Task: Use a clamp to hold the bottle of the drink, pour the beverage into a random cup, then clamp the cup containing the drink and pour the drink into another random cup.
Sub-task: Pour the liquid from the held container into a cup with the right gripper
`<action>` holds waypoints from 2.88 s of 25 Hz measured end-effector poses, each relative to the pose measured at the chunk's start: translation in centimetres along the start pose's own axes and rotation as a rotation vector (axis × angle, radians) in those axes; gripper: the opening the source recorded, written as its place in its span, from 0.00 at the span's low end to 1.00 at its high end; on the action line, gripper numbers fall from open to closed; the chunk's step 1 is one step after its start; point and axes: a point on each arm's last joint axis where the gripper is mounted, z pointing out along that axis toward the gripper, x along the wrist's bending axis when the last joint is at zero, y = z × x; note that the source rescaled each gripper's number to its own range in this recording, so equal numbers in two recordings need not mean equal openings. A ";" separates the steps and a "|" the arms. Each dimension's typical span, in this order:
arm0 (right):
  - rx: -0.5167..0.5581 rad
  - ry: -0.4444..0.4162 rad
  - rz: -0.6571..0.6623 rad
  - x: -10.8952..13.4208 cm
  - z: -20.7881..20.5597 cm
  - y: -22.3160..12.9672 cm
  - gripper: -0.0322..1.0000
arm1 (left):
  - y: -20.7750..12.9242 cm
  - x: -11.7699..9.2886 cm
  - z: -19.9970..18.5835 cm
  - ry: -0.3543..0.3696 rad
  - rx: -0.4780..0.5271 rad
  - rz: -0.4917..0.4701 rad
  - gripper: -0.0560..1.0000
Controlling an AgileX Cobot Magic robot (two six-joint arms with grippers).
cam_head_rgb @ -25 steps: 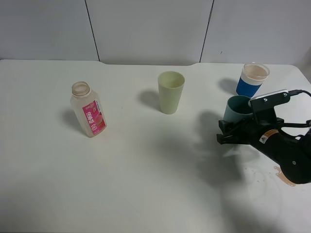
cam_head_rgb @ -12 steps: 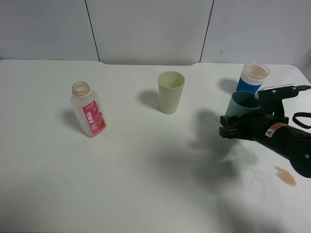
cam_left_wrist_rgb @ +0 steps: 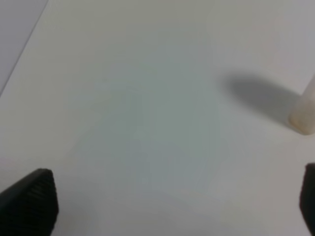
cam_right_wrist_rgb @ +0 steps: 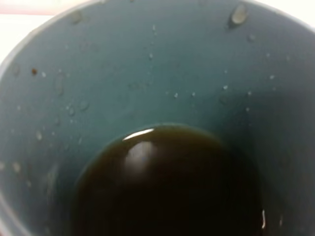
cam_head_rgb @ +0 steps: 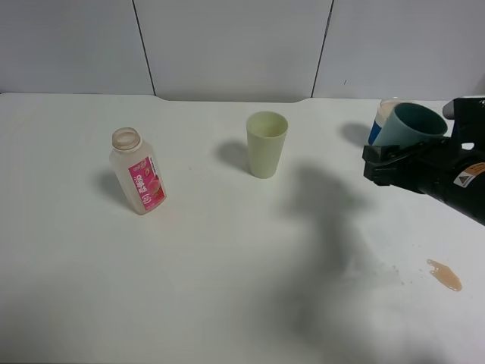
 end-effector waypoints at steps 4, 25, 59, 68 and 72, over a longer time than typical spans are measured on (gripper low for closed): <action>0.030 0.011 0.022 0.1 -0.5 0.7 0.05 | 0.0 0.0 0.0 0.000 0.000 0.000 1.00; 0.167 0.013 -0.003 -0.6 0.8 9.1 0.05 | 0.0 0.0 0.0 0.000 0.000 0.003 1.00; 0.215 0.016 -0.216 7.4 9.6 8.5 0.05 | 0.0 0.0 0.0 0.000 0.000 0.007 1.00; 0.214 -0.021 -0.341 8.4 10.2 7.8 0.05 | 0.0 0.0 0.0 0.000 0.000 0.007 1.00; 0.198 -0.032 -0.421 9.2 10.4 8.0 0.05 | 0.0 0.0 0.0 0.000 0.000 0.007 1.00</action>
